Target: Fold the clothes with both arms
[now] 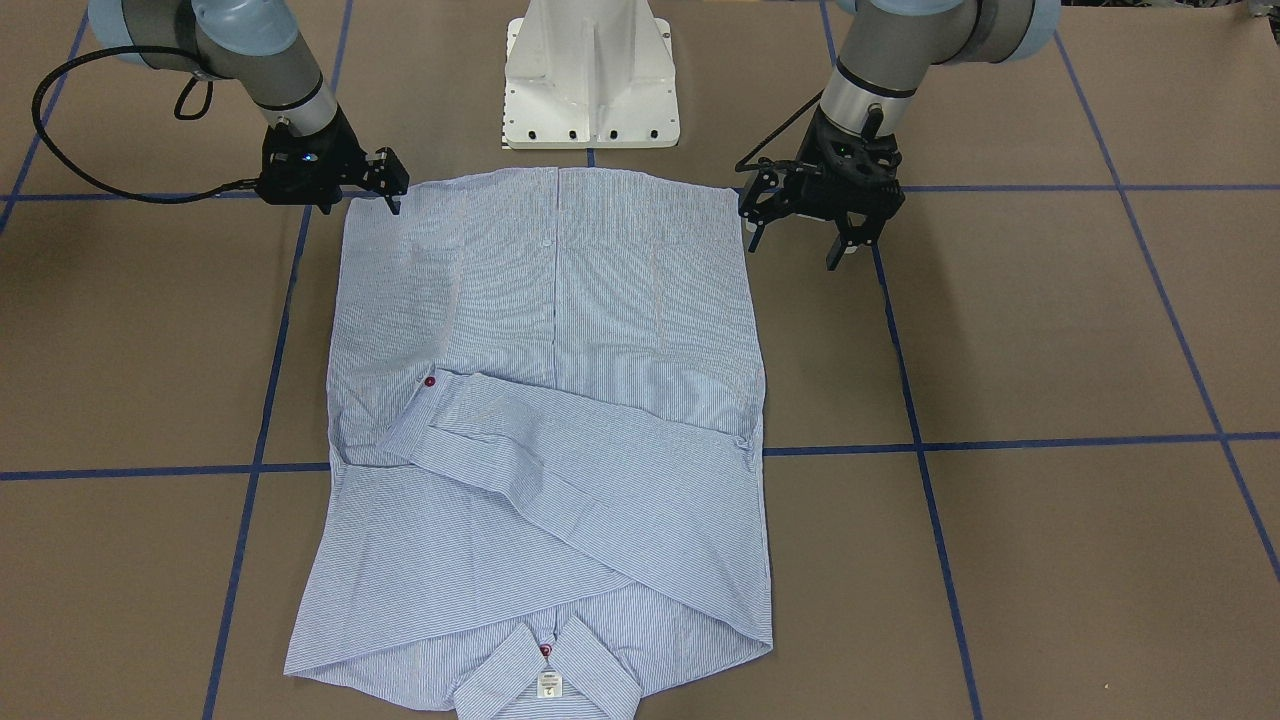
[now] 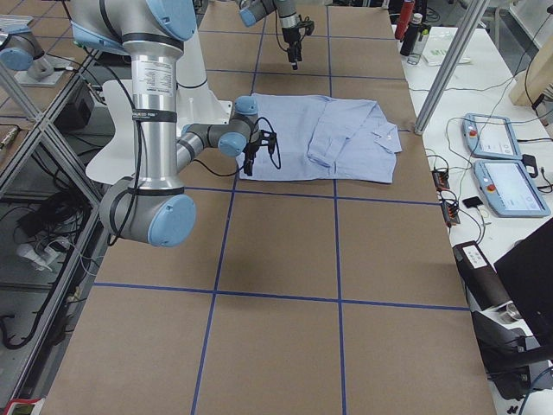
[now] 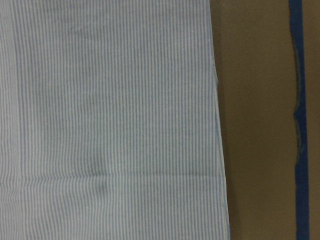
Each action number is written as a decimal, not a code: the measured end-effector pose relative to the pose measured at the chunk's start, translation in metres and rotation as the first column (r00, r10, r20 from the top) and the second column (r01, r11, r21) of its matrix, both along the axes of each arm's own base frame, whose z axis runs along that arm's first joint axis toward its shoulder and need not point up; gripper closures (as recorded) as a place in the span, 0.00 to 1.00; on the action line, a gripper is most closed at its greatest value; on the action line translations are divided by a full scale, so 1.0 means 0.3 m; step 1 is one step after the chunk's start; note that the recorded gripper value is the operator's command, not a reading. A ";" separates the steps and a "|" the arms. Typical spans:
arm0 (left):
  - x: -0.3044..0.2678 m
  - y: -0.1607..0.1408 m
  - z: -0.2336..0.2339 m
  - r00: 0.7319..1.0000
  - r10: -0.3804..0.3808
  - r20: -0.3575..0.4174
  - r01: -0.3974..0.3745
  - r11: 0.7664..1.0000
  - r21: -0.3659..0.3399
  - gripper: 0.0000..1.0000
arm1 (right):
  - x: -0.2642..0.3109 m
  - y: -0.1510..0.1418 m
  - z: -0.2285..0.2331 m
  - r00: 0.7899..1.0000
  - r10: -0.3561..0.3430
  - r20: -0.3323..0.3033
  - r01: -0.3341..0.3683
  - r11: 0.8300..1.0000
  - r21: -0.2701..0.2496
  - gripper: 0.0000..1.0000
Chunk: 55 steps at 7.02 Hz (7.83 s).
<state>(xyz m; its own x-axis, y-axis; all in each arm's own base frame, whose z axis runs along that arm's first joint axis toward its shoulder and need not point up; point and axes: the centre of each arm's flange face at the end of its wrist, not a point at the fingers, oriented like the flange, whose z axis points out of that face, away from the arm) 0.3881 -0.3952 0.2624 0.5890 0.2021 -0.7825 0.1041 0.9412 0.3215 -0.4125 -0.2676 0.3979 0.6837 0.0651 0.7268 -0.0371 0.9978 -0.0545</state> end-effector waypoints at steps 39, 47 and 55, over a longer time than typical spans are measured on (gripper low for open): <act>0.387 0.514 0.167 1.000 0.006 0.020 0.004 0.872 -0.490 0.28 | 0.050 -0.011 -0.161 0.992 -0.042 0.118 0.045 0.999 -0.023 1.00; 0.433 0.526 0.211 0.997 0.007 0.083 0.036 0.863 -0.503 0.40 | 0.076 -0.043 -0.164 0.992 -0.031 0.126 0.035 0.999 -0.031 1.00; 0.473 0.515 0.201 0.996 -0.008 0.087 0.053 0.852 -0.520 0.63 | 0.085 -0.053 -0.165 0.991 -0.027 0.128 0.032 0.999 -0.033 1.00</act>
